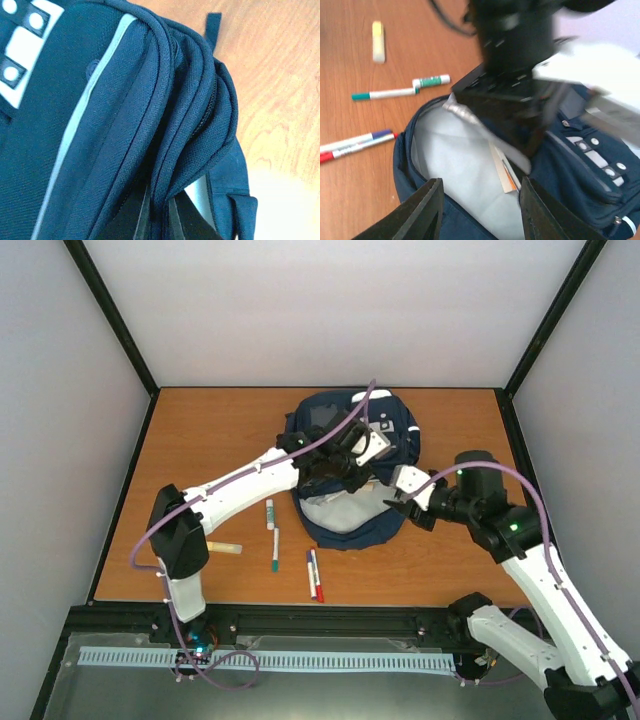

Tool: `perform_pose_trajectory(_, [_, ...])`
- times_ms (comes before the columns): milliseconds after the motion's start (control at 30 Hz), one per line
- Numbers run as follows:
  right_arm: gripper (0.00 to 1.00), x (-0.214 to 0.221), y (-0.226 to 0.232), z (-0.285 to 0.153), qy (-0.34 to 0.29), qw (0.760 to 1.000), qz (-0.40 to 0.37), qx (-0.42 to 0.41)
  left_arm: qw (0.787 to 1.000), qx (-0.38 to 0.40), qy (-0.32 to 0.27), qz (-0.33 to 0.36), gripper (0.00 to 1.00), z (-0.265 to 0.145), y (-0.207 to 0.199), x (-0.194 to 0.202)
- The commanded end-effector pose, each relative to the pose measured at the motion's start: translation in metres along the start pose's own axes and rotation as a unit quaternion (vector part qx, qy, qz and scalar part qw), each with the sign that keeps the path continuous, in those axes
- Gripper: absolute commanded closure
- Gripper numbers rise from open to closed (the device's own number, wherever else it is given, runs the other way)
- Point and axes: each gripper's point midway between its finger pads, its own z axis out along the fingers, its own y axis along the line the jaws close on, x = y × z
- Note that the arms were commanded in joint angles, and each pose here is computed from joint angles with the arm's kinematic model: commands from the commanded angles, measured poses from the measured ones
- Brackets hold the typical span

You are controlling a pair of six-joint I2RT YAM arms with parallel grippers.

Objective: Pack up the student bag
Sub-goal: Place the book in the student bag.

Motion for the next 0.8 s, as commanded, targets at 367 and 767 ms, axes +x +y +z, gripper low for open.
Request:
perform_pose_trajectory(367, [0.30, 0.026, -0.077, -0.022, -0.036, 0.955, 0.269, 0.123, 0.995, 0.088, -0.017, -0.048, 0.68, 0.022, -0.029, 0.032])
perform_pose_trajectory(767, [0.05, 0.074, -0.057, 0.010, -0.015, 0.948, 0.311, 0.062, 0.987, 0.049, -0.119, -0.096, 0.12, -0.050, -0.015, 0.005])
